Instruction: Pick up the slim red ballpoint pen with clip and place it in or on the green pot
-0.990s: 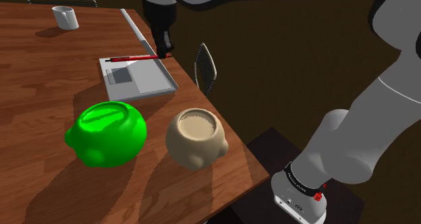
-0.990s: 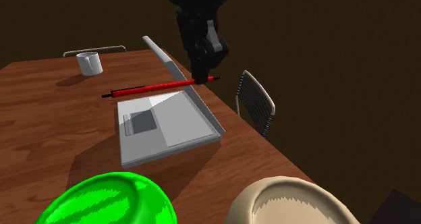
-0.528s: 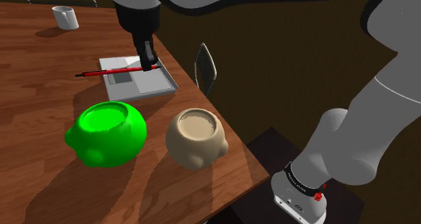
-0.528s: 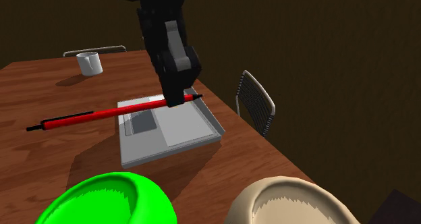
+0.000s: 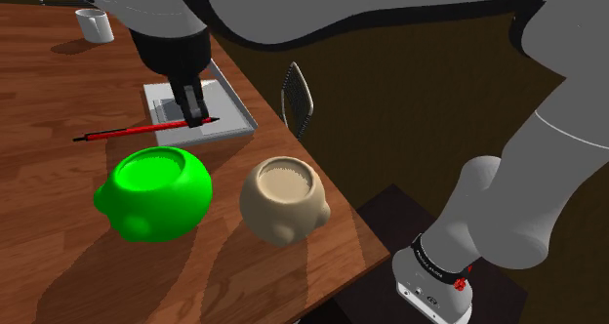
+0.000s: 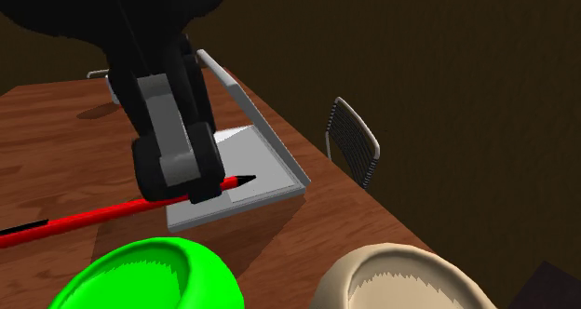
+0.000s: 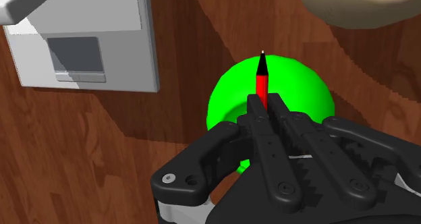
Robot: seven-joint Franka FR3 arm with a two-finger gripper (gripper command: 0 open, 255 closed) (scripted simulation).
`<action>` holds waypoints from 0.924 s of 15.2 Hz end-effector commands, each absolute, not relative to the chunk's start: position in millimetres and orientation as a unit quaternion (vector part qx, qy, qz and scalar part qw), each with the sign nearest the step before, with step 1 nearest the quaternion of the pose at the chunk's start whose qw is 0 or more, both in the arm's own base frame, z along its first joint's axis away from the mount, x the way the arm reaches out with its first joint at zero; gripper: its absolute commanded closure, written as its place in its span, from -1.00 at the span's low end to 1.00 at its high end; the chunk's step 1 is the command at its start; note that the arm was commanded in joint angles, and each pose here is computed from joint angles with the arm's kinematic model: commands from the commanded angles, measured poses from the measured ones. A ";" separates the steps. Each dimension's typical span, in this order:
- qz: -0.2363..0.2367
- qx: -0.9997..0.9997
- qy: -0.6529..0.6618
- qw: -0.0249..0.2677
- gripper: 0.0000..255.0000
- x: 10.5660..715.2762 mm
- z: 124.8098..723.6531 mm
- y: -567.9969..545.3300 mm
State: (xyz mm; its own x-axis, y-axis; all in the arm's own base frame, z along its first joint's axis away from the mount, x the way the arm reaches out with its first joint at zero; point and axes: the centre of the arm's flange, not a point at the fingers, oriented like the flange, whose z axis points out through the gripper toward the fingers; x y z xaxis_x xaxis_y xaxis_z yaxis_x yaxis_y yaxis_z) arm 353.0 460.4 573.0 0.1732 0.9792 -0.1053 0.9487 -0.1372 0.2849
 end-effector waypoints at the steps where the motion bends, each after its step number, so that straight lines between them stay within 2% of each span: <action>1: 0.053 0.752 0.641 0.144 1.00 351.9 561.7 461.0; 14: 0.053 0.752 0.641 0.144 1.00 351.9 500.3 461.0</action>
State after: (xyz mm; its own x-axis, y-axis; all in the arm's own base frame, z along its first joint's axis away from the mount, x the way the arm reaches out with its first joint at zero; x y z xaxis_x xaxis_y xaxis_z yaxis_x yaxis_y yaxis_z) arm 352.2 461.4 502.1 0.1737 0.9791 -0.1055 0.9487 -0.1376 0.2847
